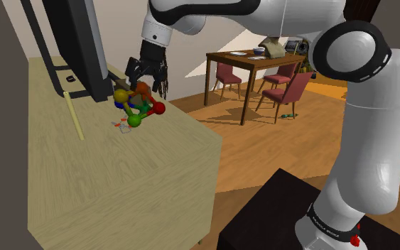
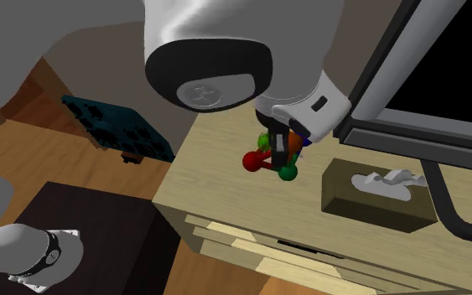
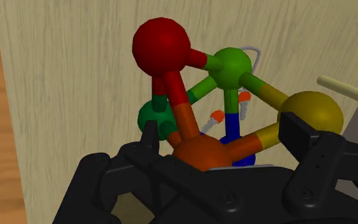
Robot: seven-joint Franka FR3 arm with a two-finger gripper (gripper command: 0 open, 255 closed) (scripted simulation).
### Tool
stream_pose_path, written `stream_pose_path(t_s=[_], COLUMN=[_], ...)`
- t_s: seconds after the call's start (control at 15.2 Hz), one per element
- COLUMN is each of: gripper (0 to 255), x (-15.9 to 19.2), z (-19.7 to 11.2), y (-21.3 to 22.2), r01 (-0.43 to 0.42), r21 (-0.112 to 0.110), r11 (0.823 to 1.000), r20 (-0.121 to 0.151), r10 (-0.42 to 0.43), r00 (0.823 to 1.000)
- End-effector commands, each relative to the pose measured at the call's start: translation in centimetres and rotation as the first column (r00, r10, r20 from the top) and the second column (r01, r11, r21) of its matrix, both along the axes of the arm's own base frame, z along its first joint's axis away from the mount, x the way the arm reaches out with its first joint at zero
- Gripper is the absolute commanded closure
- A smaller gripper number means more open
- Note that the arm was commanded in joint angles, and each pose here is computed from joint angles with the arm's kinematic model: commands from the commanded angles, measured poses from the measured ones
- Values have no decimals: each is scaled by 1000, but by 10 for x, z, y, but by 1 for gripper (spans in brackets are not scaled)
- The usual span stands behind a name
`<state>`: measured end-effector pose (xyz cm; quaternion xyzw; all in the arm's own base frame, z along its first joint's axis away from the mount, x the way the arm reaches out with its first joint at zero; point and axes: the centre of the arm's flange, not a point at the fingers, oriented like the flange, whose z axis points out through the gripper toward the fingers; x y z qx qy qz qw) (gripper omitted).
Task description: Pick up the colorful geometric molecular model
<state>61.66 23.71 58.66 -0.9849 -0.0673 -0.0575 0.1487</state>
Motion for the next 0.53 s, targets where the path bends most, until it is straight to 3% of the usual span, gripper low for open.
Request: stream_pose_path(t_s=[0.0, 0.13, 0.46], gripper=[0, 0, 0], x=[18, 35, 35], z=[6, 11, -15], y=[13, 25, 25], r01=[-3, -6, -6], r21=[24, 47, 47], r11=[1000, 999, 999], r20=[10, 20, 20], r10=[2, 5, 5], r00=[1000, 1000, 1000])
